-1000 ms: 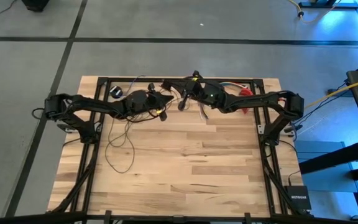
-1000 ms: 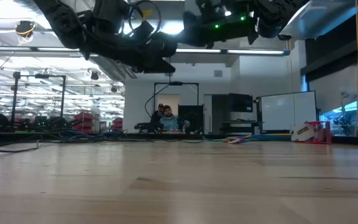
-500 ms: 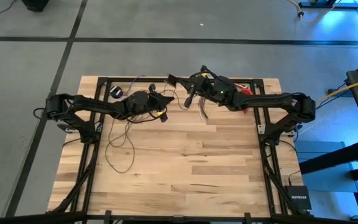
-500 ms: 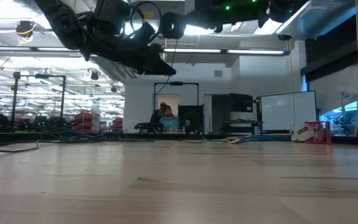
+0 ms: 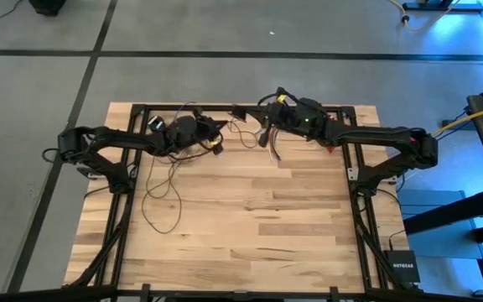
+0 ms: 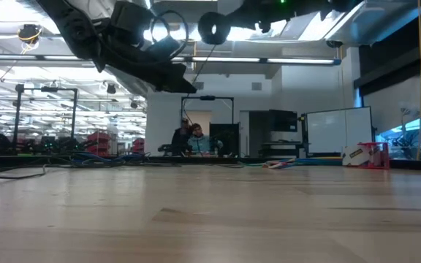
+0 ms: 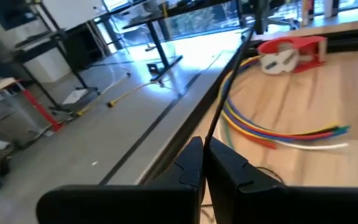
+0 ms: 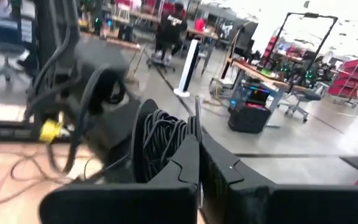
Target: Coiling cords
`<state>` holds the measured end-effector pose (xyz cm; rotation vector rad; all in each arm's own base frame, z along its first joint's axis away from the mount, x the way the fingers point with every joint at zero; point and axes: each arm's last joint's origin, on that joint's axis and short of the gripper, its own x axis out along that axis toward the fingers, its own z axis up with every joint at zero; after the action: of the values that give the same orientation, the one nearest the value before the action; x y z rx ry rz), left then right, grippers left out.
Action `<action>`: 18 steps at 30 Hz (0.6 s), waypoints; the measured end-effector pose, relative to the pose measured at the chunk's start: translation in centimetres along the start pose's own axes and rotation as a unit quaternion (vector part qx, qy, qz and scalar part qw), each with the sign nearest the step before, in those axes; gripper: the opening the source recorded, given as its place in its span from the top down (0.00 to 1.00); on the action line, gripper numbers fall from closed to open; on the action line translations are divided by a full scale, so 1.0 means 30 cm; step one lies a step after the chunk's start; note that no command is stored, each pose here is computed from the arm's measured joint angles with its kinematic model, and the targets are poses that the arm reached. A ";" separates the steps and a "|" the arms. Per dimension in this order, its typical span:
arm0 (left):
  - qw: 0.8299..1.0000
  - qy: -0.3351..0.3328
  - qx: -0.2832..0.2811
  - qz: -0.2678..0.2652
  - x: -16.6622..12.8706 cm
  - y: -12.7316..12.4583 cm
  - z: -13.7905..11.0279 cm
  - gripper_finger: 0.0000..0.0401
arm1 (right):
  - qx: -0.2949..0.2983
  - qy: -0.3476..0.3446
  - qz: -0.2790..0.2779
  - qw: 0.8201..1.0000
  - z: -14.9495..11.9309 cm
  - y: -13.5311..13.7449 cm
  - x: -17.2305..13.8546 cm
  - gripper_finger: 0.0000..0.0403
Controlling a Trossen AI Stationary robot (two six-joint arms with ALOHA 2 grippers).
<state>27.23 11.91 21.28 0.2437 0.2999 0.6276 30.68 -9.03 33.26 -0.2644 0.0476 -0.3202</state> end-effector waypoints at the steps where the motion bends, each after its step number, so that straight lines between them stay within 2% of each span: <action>1: 1.000 -0.003 0.000 0.005 -0.007 0.013 0.007 0.98 | -0.006 0.007 0.004 1.000 -0.003 0.001 0.000 0.99; 7: 0.999 -0.038 -0.004 0.035 -0.074 0.085 0.079 0.98 | -0.038 0.052 0.021 0.998 -0.036 0.012 0.002 0.99; 12: 0.997 -0.069 -0.010 0.041 -0.154 0.126 0.139 0.98 | -0.043 0.069 0.026 0.996 -0.055 0.017 0.010 0.99; 18: 0.992 -0.112 -0.024 0.045 -0.243 0.153 0.199 0.98 | -0.049 0.081 0.024 0.995 -0.120 0.036 0.070 0.99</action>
<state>21.23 10.30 29.72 0.2790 0.0578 0.6886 32.69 -9.61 29.49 -0.3326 0.2305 -0.2907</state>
